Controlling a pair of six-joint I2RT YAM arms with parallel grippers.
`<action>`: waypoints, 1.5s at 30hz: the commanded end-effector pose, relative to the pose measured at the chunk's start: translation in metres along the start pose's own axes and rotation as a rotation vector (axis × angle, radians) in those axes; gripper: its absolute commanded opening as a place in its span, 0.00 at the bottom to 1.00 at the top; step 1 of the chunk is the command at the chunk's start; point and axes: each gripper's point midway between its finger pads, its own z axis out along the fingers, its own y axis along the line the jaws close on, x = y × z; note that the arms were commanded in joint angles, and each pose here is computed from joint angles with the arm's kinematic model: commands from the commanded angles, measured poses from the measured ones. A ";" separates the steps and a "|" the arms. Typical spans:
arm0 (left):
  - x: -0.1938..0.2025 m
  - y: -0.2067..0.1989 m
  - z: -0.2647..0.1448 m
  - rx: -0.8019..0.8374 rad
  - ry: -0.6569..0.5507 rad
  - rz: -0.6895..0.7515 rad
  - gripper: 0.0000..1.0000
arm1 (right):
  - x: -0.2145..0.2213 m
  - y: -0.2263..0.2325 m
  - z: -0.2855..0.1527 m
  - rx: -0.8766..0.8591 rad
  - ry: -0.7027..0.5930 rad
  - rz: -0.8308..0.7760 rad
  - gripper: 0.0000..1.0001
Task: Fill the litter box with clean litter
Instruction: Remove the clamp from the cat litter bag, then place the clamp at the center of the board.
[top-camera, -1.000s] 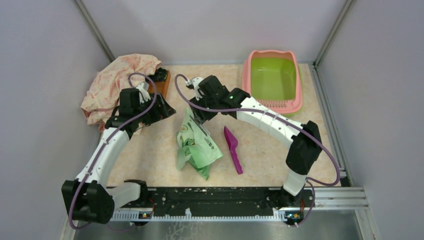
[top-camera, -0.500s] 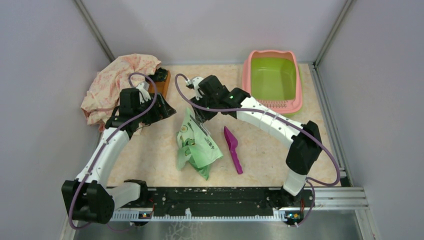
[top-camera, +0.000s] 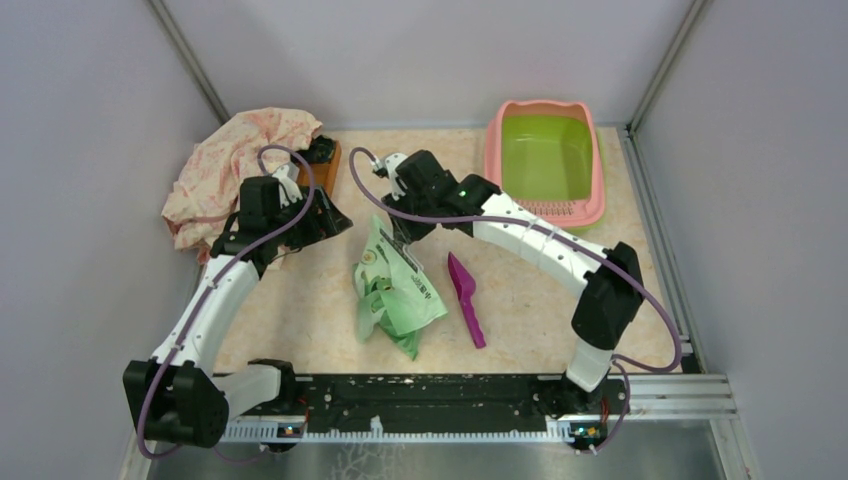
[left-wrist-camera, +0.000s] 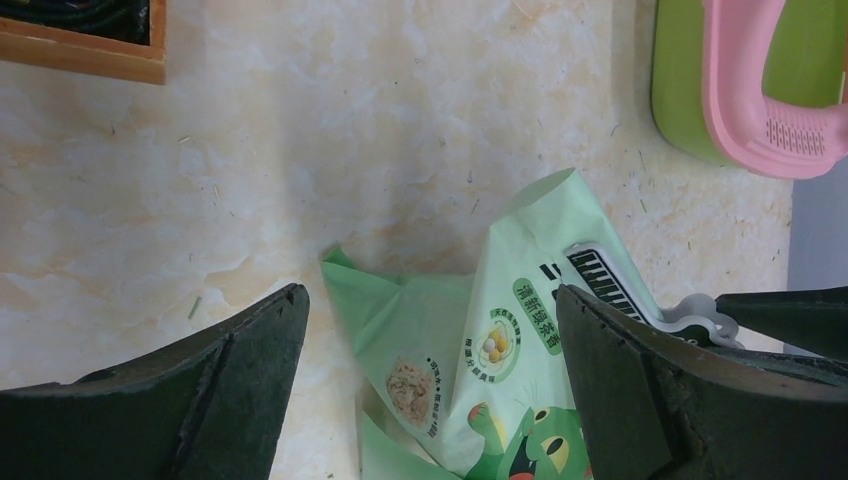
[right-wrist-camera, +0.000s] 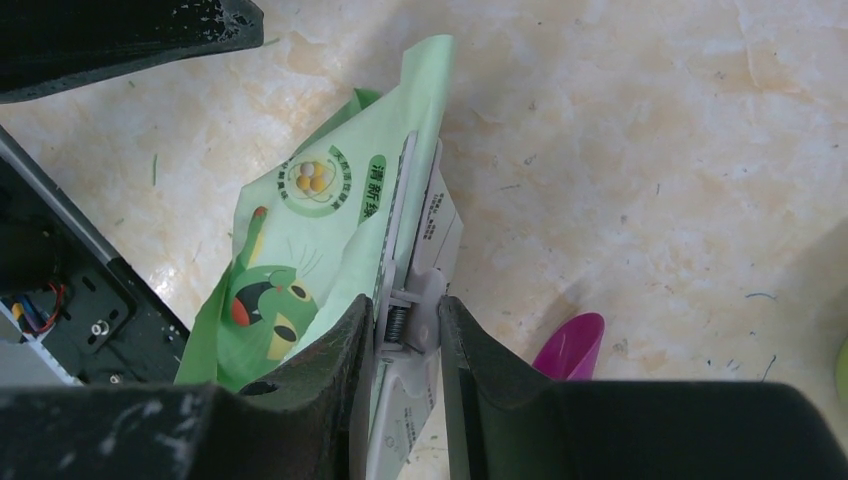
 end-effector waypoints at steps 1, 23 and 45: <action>-0.006 -0.006 -0.004 0.015 -0.016 0.027 0.99 | -0.040 0.013 -0.031 -0.018 -0.122 -0.005 0.00; -0.002 -0.005 -0.008 0.013 -0.018 0.036 0.99 | -0.085 0.015 -0.091 0.010 -0.262 0.006 0.00; 0.001 -0.016 -0.017 0.082 -0.029 0.073 0.99 | -0.024 -0.073 -0.086 0.284 -0.150 0.053 0.00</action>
